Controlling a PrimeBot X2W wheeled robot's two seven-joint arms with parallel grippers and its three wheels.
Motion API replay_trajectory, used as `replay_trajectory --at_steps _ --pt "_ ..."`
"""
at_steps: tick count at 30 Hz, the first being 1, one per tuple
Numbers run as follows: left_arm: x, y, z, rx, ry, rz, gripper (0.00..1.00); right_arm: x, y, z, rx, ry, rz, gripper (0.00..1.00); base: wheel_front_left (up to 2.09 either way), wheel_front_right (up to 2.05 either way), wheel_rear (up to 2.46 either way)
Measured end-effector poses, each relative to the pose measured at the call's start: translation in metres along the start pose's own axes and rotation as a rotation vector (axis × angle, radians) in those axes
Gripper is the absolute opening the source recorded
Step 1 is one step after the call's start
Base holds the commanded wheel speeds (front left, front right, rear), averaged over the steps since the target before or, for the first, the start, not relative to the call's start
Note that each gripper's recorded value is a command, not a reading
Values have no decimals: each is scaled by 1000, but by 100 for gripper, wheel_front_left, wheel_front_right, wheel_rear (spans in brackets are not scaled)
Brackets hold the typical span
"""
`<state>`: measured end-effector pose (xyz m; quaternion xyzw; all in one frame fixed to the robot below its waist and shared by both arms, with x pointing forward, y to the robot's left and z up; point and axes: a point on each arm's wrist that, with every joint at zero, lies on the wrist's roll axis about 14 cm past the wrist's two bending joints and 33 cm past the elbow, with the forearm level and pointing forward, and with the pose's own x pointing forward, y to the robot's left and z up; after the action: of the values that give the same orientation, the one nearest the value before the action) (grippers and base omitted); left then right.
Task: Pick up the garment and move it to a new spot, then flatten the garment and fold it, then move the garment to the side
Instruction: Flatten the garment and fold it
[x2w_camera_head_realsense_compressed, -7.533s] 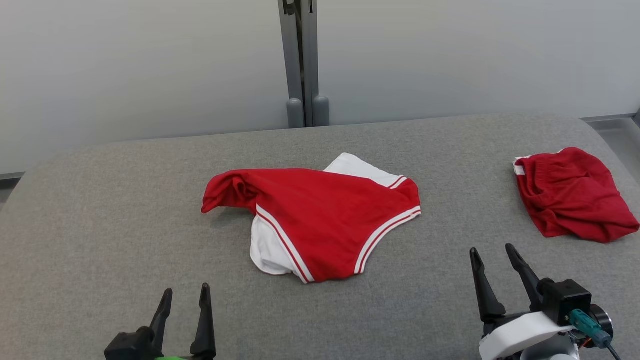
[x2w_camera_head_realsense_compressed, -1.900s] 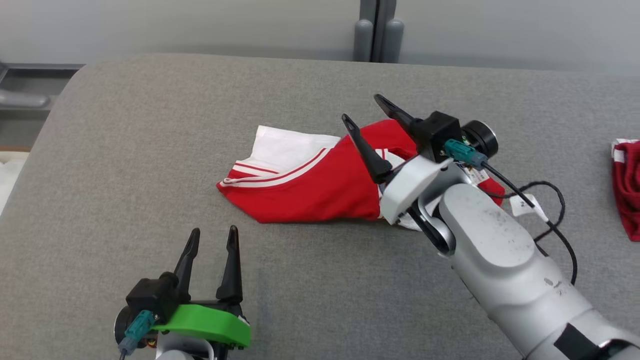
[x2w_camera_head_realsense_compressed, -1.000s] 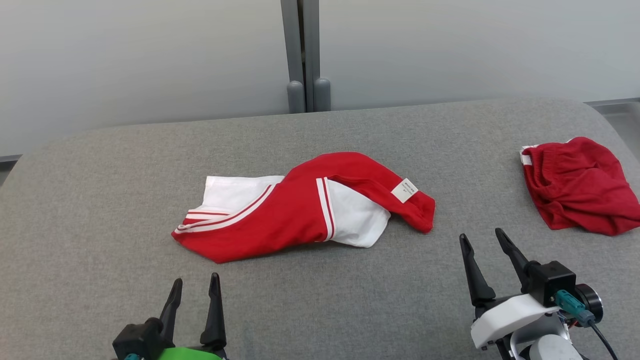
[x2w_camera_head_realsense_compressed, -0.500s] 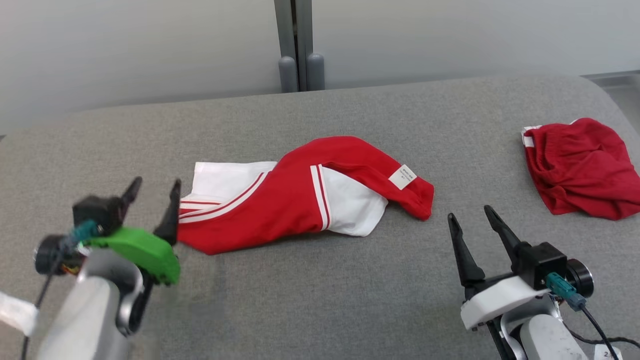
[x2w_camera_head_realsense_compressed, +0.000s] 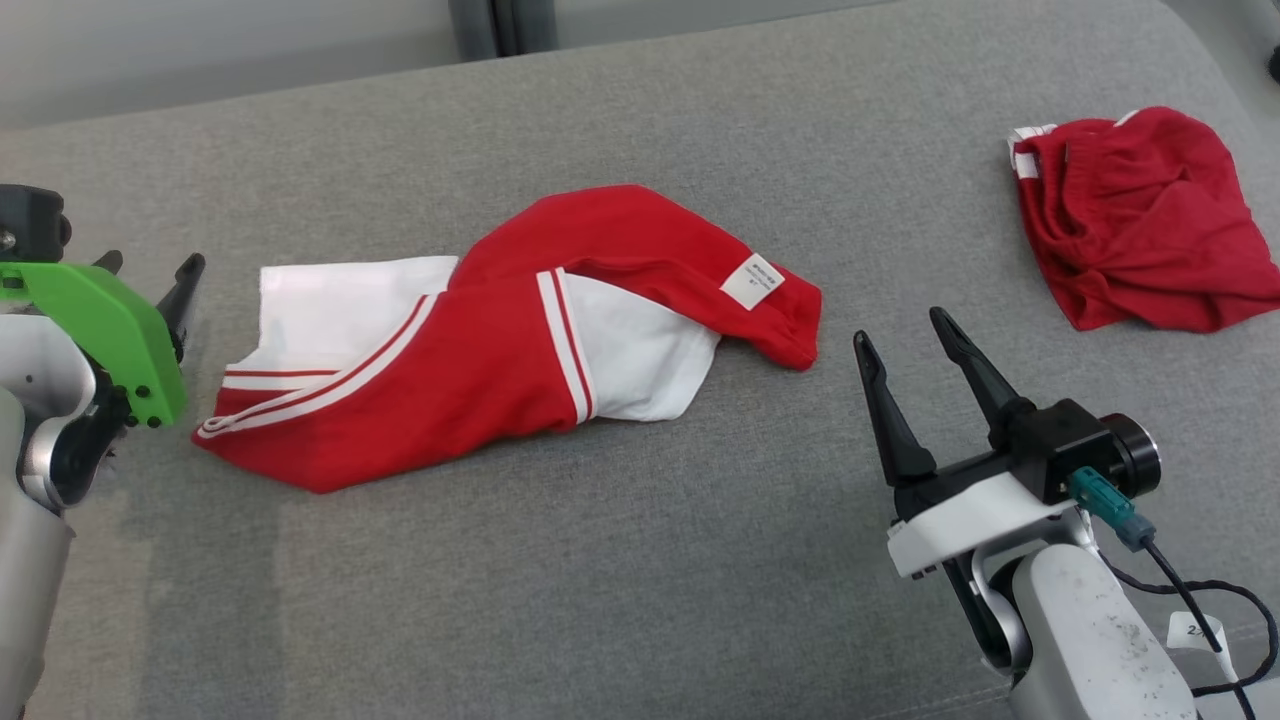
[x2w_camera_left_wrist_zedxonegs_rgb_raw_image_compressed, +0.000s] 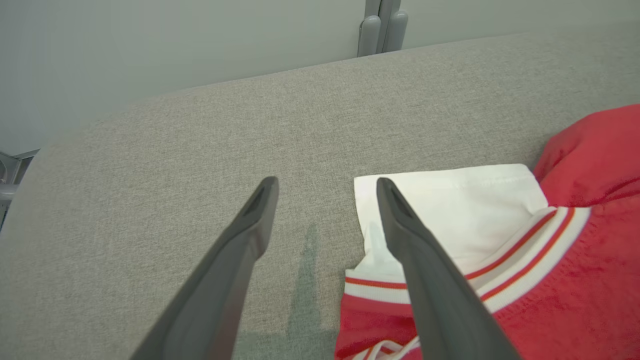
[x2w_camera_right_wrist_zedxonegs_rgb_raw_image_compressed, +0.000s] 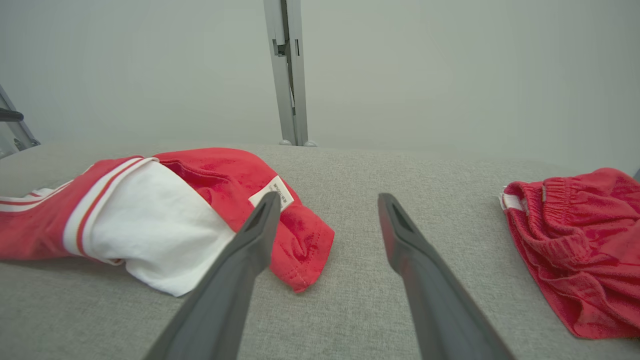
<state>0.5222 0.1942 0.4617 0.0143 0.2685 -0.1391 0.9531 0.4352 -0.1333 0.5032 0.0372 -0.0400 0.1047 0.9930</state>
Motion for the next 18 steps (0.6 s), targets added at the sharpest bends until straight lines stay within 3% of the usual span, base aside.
replay_trajectory --at_steps 11,18 --pt "61 -14 -51 -68 177 -63 100 -6 -35 -27 -19 73 -91 100 0 0 0" --pt "74 -29 -69 -71 244 -106 100 -9 -46 -32 -30 91 -119 100 0 0 0"
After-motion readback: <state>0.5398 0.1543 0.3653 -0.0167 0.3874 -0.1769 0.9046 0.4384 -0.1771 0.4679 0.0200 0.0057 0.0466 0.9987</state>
